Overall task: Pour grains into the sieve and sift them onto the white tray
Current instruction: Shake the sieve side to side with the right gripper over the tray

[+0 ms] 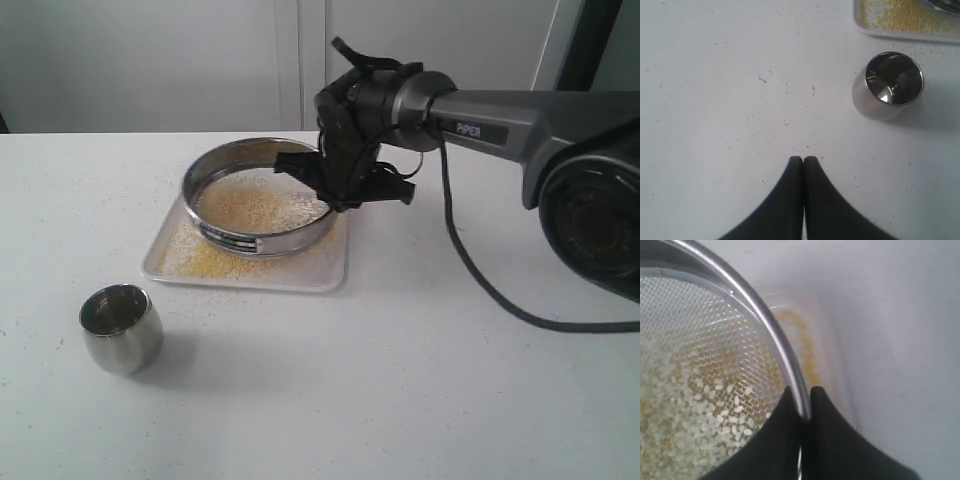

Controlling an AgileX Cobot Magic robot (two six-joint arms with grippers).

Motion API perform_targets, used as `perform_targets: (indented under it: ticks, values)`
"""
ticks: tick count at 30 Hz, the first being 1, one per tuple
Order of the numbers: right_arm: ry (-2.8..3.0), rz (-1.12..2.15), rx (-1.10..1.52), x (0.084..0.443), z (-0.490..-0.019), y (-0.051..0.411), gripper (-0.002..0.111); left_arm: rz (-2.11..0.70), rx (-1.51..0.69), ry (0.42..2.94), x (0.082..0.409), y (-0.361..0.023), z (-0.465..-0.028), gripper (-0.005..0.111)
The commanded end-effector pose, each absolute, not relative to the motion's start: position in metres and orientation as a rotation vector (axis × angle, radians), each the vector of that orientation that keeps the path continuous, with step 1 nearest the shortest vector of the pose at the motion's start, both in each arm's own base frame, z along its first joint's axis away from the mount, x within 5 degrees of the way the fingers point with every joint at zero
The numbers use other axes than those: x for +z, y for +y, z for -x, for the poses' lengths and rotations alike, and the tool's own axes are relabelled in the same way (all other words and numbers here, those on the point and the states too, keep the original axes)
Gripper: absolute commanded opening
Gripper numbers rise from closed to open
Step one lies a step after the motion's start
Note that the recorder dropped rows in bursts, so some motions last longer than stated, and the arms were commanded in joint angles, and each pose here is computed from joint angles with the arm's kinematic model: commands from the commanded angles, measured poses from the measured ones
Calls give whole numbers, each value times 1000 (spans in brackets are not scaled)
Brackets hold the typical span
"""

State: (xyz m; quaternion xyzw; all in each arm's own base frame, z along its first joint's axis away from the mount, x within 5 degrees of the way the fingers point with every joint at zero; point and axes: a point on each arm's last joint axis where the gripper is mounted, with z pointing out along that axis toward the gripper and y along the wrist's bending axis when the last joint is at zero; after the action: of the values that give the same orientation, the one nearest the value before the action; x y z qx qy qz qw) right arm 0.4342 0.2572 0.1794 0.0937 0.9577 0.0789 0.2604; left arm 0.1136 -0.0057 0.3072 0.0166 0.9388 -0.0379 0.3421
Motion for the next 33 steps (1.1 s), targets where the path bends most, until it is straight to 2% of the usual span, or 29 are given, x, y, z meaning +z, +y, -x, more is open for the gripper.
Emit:
perform_targets:
  ticks: [1,4,6,7,9,11,13,15,16,17,18,19,21,22,23,24,26,28,29,31,33]
  values:
    - [2559,-278,145,194,-436,250,0,-37,-108,2436,308,-6,-112,0]
    - [2618,-441,172,191,-437,239,0,-37,-108,2436,308,-6,-112,0]
    - [2601,-308,412,195,-431,268,0,-37,-108,2436,308,-6,-112,0]
    - [2587,-208,442,197,-428,277,0,-37,-108,2436,308,-6,-112,0]
    - [2579,-100,377,198,-427,276,0,-37,-108,2436,308,-6,-112,0]
    - [2627,-263,207,197,-437,240,0,-37,-108,2436,308,-6,-112,0]
    - [2673,-389,190,194,-440,226,0,-37,-108,2436,308,-6,-112,0]
    - [2686,-383,286,194,-437,235,0,-37,-108,2436,308,-6,-112,0]
    - [2646,-248,412,198,-432,258,0,-37,-108,2436,308,-6,-112,0]
    - [2605,-54,411,202,-426,274,0,-37,-108,2436,308,-6,-112,0]
    - [2594,-12,350,204,-425,272,0,-37,-108,2436,308,-6,-112,0]
    - [2604,-98,176,207,-431,249,0,-37,-108,2436,308,-6,-112,0]
    - [2651,-374,91,203,-435,224,0,-37,-108,2436,308,-6,-112,0]
    - [2657,-388,142,202,-435,227,0,-37,-108,2436,308,-6,-112,0]
    - [2617,-296,313,206,-434,248,0,-37,-108,2436,308,-6,-112,0]
    - [2585,-207,364,208,-432,260,0,-37,-108,2436,308,-6,-112,0]
    - [2500,-30,341,213,-431,272,0,-37,-108,2436,308,-6,-112,0]
    - [2512,-61,193,211,-435,256,0,-37,-108,2436,308,-6,-112,0]
    - [2556,-221,102,208,-437,238,0,-37,-108,2436,308,-6,-112,0]
    - [2555,-336,227,207,-438,242,0,-37,-108,2436,308,-6,-112,0]
    - [2523,-268,381,209,-435,262,0,-37,-108,2436,308,-6,-112,0]
